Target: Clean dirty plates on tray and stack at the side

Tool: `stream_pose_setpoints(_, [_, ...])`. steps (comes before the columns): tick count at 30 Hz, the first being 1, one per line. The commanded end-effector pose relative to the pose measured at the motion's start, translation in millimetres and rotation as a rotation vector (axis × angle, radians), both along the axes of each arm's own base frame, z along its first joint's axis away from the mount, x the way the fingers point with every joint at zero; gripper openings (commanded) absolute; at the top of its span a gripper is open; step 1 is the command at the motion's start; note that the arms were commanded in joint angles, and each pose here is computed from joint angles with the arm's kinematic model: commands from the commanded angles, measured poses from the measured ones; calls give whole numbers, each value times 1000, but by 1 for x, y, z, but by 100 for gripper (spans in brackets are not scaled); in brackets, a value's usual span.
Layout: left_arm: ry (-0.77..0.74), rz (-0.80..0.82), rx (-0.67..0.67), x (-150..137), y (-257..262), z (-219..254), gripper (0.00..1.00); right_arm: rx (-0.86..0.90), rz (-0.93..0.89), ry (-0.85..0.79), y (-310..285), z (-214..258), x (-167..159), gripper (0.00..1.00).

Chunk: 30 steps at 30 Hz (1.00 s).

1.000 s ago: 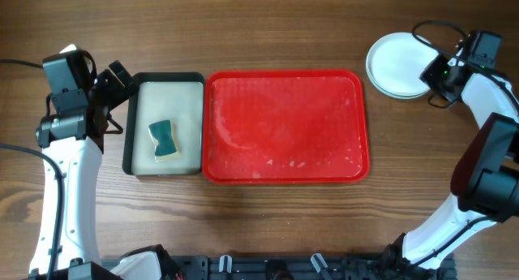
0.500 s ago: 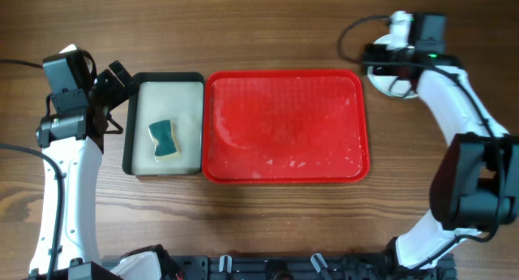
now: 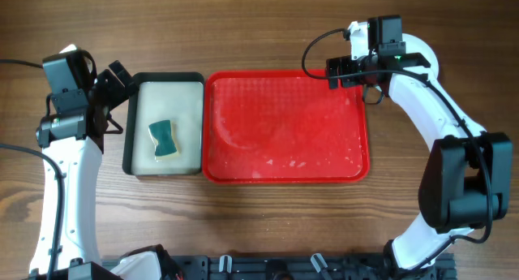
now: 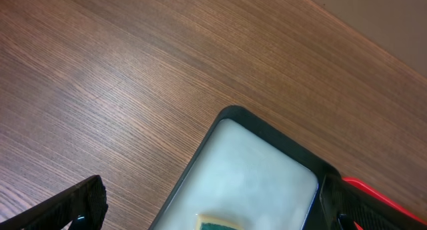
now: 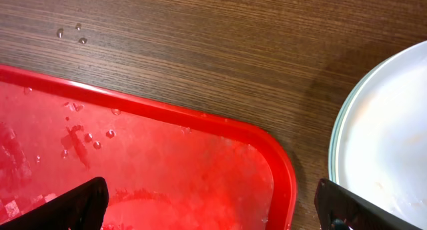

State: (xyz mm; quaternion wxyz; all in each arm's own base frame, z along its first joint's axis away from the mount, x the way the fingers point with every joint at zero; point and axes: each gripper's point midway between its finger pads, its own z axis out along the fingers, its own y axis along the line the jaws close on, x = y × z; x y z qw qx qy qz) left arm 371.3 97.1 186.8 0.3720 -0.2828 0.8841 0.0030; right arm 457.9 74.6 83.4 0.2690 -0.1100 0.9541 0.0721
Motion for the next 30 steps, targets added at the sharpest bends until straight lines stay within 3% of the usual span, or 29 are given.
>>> stream_pose_setpoints(1, [-8,10,-5,1,2,2,100,7,21,-30,4,12,3,100])
stream_pose_setpoints(17, [-8,10,-5,1,2,2,100,9,22,-49,4,20,3,100])
stream_pose_setpoints(25, [-8,10,-5,1,2,2,100,38,127,-284,52,125,-18,100])
stream_pose_setpoints(27, [-8,10,-5,1,2,2,100,-54,70,-365,39,152,-22,100])
stream_pose_setpoints(30, [-8,10,-5,1,2,2,100,-47,64,-434,38,182,-31,100])
